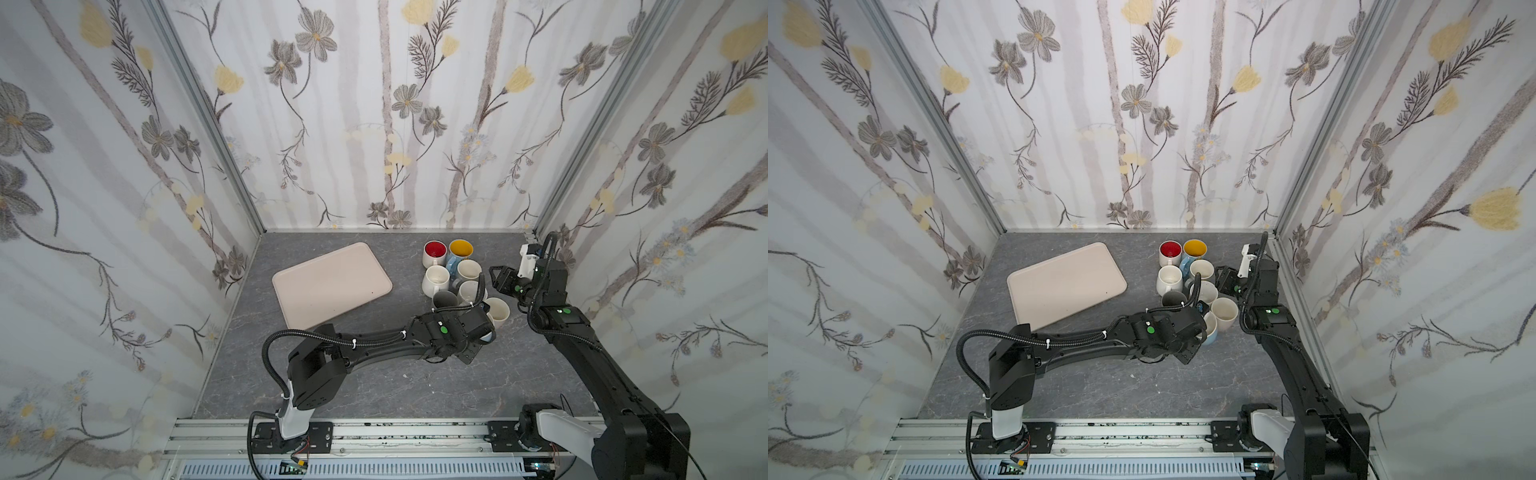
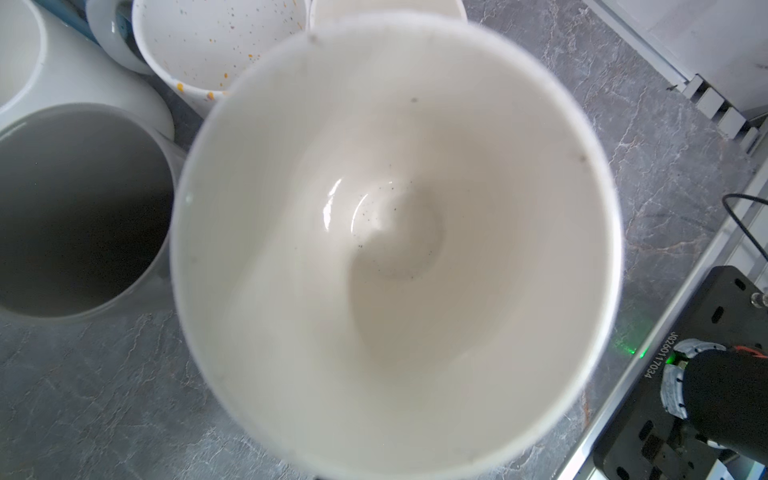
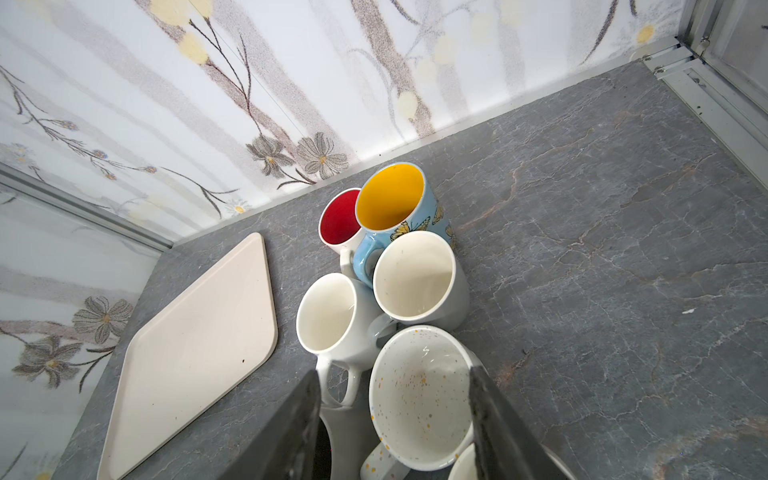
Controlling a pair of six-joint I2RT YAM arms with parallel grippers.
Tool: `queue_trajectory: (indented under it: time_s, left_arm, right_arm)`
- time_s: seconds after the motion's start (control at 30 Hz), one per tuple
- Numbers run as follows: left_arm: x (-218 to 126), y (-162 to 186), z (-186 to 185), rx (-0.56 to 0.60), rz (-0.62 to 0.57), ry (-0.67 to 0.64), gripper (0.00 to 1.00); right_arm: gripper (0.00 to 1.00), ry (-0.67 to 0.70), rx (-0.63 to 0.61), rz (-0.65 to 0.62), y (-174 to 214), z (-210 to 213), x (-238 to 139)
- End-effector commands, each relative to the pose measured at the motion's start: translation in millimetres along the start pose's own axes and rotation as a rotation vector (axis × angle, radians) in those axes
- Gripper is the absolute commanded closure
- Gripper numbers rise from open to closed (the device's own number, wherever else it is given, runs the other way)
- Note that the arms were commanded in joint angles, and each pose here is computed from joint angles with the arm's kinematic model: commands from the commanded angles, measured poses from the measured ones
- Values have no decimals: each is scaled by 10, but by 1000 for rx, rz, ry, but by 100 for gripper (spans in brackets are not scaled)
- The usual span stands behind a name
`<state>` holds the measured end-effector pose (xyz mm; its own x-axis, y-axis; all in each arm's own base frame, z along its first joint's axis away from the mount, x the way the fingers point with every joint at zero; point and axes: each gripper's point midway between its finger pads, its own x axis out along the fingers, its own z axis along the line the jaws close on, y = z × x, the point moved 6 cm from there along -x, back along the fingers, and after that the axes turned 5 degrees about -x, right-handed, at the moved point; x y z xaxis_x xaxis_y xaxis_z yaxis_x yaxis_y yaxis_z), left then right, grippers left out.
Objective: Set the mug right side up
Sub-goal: 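Lower the light-blue mug beside the grey mug and open the left gripper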
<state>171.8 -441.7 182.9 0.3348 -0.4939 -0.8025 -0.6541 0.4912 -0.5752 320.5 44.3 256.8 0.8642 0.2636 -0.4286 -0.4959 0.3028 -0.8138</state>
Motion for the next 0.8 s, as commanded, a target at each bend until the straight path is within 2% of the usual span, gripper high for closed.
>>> queue_trajectory:
  time_s: [0.0, 0.57, 0.7, 0.77]
  left_arm:
    - [71, -55, -7, 12, -17, -16, 100]
    - [370, 56, 235, -11, 72, -137, 100]
    - [384, 88, 264, -8, 82, -158, 88]
    - [386, 101, 281, -7, 84, -167, 79]
  right_arm:
    - [44, -9, -11, -3, -6, 6, 13]
    - [44, -2, -6, 28, 116, -60, 35]
    - [44, -2, -2, 47, 178, -73, 57]
    - [44, -1, -2, 51, 183, -73, 51]
